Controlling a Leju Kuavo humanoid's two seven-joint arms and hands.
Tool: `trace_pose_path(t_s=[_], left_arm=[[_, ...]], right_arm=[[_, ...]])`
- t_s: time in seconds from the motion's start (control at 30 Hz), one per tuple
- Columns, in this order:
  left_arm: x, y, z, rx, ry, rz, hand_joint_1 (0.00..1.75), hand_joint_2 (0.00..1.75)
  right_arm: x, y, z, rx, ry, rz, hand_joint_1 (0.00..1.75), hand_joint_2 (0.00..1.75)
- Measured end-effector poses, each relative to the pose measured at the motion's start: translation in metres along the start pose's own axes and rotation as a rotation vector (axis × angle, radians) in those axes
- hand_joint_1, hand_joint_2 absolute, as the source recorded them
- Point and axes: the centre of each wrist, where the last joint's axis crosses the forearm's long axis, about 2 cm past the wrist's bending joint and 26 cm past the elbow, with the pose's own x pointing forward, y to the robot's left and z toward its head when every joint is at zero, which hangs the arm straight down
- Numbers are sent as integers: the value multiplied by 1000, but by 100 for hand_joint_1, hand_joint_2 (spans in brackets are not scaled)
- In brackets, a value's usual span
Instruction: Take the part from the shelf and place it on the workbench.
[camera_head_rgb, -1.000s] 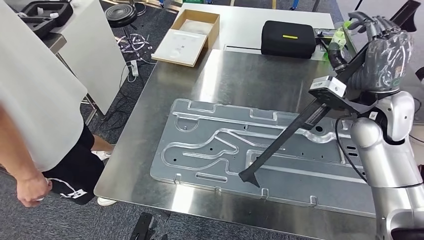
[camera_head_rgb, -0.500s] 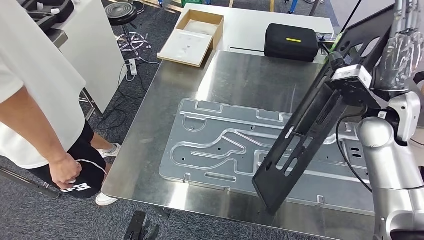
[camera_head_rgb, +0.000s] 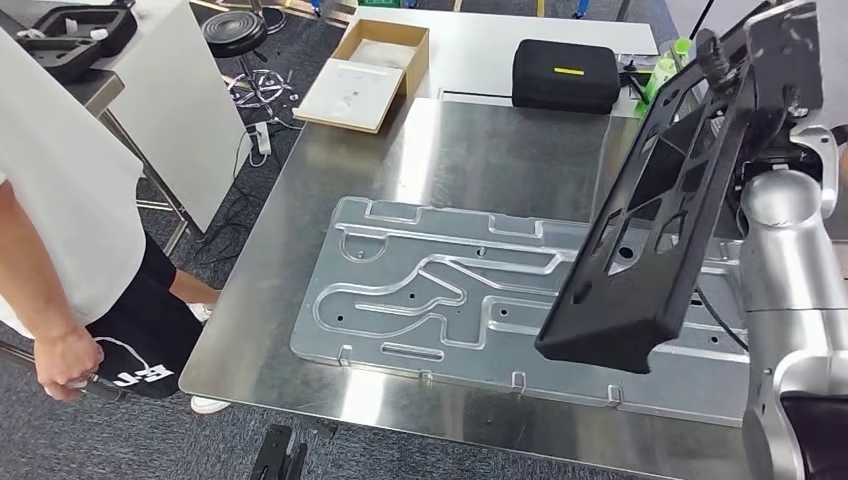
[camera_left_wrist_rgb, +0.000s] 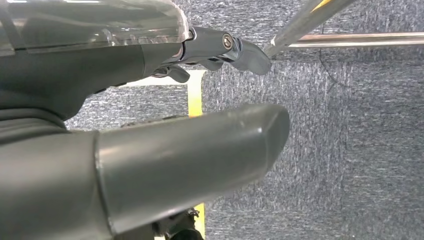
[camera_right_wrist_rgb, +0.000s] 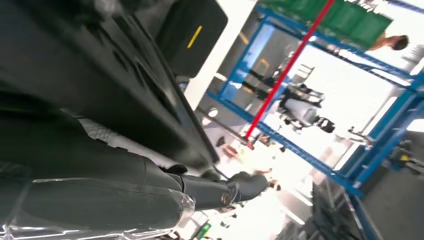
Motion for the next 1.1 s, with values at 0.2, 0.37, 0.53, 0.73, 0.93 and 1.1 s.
trace_pose_path(t_s=[0.2,0.37,0.53,0.73,0.93,1.1], left_arm=[[0,3,-1,7,-3,-5,0,0],[1,3,-1,8,-7,-5,0,0],[2,3,-2,5,-11,-2,0,0],[2,4,-2,-5,-18,8,0,0],[1,4,-1,-3,-21,15,0,0],[0,5,-1,-9,-22,18,0,0]], right_arm=[[-1,-7,-17,16,64,-3,0,175],[2,-13,-28,76,122,33,0,0],[8,-22,-47,175,183,77,0,0],[28,-30,-72,441,259,116,0,0],[47,-37,-91,544,287,159,0,0],[66,-43,-103,679,331,192,0,0]])
